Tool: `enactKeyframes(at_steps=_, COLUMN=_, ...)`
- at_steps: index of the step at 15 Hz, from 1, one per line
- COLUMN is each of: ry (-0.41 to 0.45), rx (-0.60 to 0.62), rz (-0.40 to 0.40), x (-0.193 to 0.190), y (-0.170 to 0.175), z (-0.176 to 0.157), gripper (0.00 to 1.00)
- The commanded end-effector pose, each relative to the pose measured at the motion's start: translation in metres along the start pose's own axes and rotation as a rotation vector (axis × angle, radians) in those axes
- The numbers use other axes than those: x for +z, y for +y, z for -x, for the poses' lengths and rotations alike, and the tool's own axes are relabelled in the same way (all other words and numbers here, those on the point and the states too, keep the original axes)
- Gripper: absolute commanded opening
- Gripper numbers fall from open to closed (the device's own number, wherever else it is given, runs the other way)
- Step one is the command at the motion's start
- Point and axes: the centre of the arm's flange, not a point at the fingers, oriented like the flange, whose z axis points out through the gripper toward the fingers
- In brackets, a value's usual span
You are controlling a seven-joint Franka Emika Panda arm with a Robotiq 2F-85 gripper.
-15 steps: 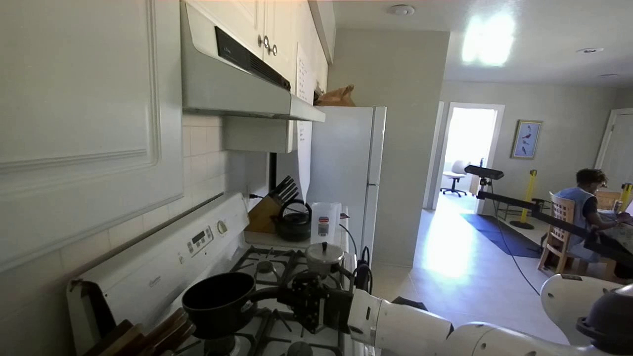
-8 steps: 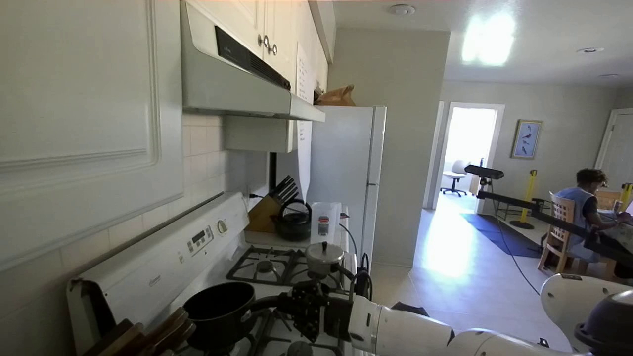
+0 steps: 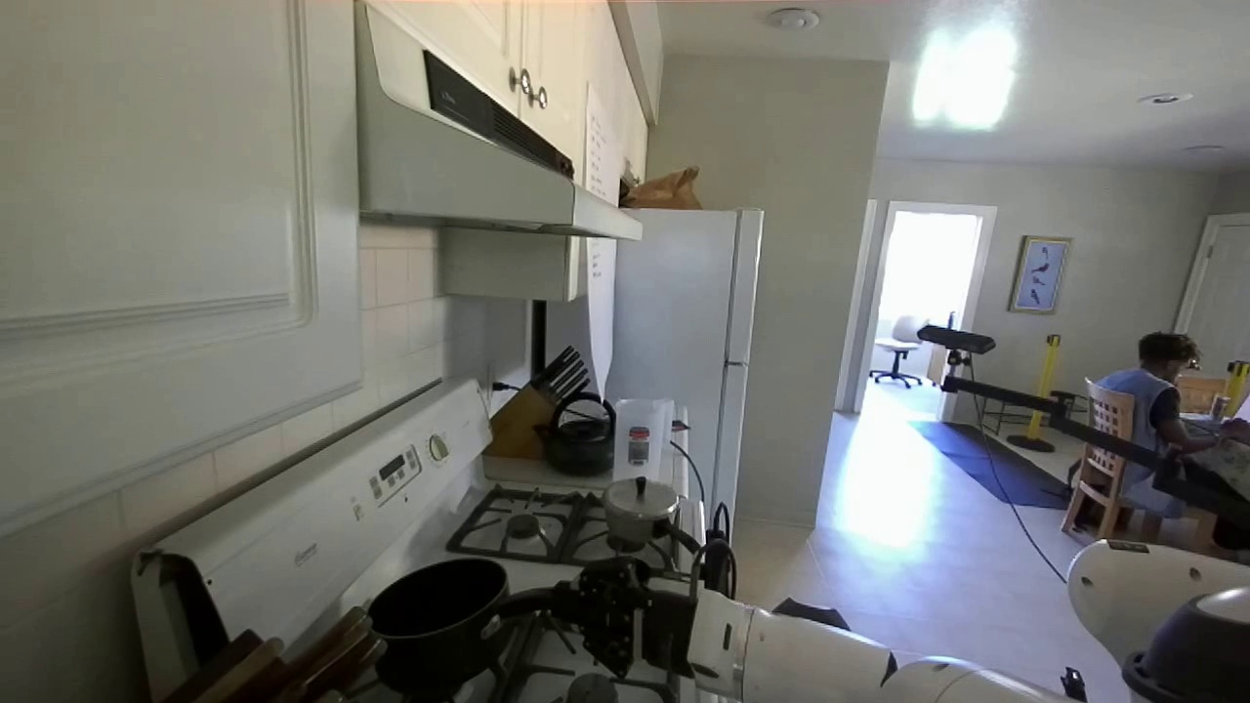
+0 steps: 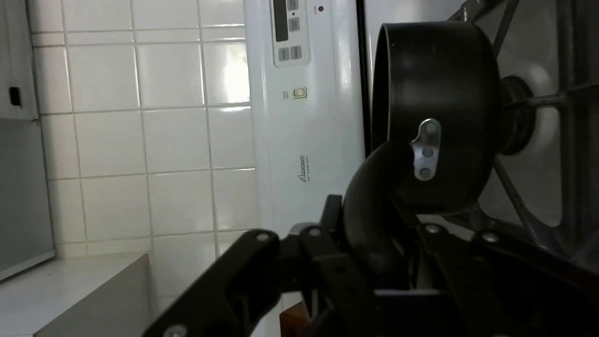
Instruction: Move the black pot to the left side of the stovetop.
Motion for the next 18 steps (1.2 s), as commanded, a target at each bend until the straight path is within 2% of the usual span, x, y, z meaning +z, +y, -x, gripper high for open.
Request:
enactKeyframes(at_steps=1, ry=0.013, rx=0.006, rz=0.044, x=0.0, y=0.004, z=0.002, gripper=0.53)
enactKeyframes(at_steps=3, ry=0.013, rx=0.01, rz=0.041, x=0.0, y=0.004, z=0.002, gripper=0.61)
enactKeyframes(at_steps=7, ry=0.017, rx=0.024, rz=0.027, x=0.0, y=0.006, z=0.003, gripper=0.89)
enactKeyframes(at_steps=9, ry=0.022, rx=0.036, rz=-0.017, x=-0.003, y=0.007, z=0.004, gripper=1.0)
enactKeyframes(at_steps=14, ry=0.018, rx=0.018, rz=-0.12, x=-0.004, y=0.002, z=0.009, gripper=1.0)
enactKeyframes(at_steps=18, ry=0.054, rx=0.026, rz=-0.23, x=-0.01, y=-0.002, z=0.013, gripper=1.0)
